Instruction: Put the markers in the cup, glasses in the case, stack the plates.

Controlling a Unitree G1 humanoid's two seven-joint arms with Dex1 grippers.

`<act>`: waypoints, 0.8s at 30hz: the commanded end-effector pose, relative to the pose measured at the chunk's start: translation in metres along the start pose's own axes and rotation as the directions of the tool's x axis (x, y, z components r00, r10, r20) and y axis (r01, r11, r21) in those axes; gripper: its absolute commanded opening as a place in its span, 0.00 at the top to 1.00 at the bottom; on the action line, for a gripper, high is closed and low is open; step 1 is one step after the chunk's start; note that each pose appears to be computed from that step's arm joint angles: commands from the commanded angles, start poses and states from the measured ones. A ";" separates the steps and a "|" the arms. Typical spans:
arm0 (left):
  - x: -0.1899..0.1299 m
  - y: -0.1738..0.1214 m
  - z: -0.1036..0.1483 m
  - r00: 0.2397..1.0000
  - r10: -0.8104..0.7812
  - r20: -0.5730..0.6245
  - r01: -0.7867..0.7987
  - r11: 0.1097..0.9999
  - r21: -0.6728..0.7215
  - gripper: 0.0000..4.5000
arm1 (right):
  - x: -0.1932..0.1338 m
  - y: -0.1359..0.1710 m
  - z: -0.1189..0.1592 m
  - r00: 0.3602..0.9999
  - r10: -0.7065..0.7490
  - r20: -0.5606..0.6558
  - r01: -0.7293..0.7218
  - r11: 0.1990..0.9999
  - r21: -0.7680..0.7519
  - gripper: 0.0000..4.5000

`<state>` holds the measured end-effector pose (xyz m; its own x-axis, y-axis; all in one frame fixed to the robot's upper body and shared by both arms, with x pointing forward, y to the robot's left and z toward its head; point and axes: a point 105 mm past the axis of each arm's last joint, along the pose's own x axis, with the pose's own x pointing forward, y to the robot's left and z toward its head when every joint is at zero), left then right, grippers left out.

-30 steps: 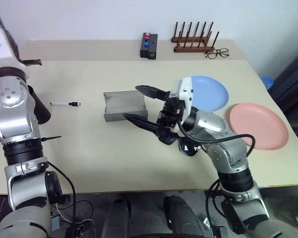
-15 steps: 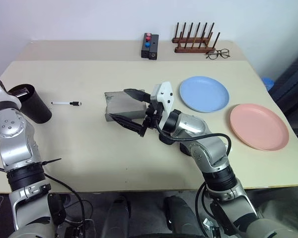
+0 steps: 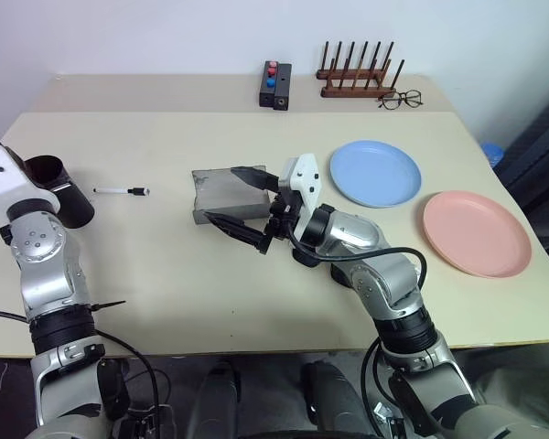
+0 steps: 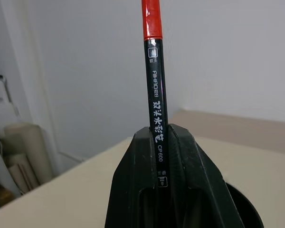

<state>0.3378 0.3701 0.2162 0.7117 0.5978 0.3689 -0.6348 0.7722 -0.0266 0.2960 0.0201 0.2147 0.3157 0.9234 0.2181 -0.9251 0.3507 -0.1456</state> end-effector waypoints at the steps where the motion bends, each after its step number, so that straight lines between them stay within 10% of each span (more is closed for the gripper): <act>1: -0.001 -0.003 0.010 0.999 -0.012 0.049 0.012 1.000 -0.007 0.99 | 0.000 0.004 0.010 0.999 0.012 0.037 -0.011 0.999 -0.030 0.00; 8: -0.007 -0.003 0.004 0.999 -0.006 0.037 0.006 1.000 0.000 0.99 | 0.000 0.006 0.009 0.999 0.014 0.036 -0.013 0.999 -0.029 0.00; 16: -0.009 0.000 0.001 0.999 0.014 0.029 -0.014 1.000 0.013 0.17 | 0.000 0.006 0.007 0.999 0.023 0.029 -0.022 0.999 -0.028 0.00; 24: -0.008 -0.006 0.011 0.998 0.010 0.057 -0.009 1.000 -0.026 0.17 | 0.000 0.009 0.007 0.999 0.034 0.027 -0.033 0.999 -0.026 0.00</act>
<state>0.3367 0.3627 0.1992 0.7151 0.6086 0.3438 -0.6410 0.7671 -0.0246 0.2936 0.0216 0.2092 0.3048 0.9310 0.2008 -0.9305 0.3360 -0.1457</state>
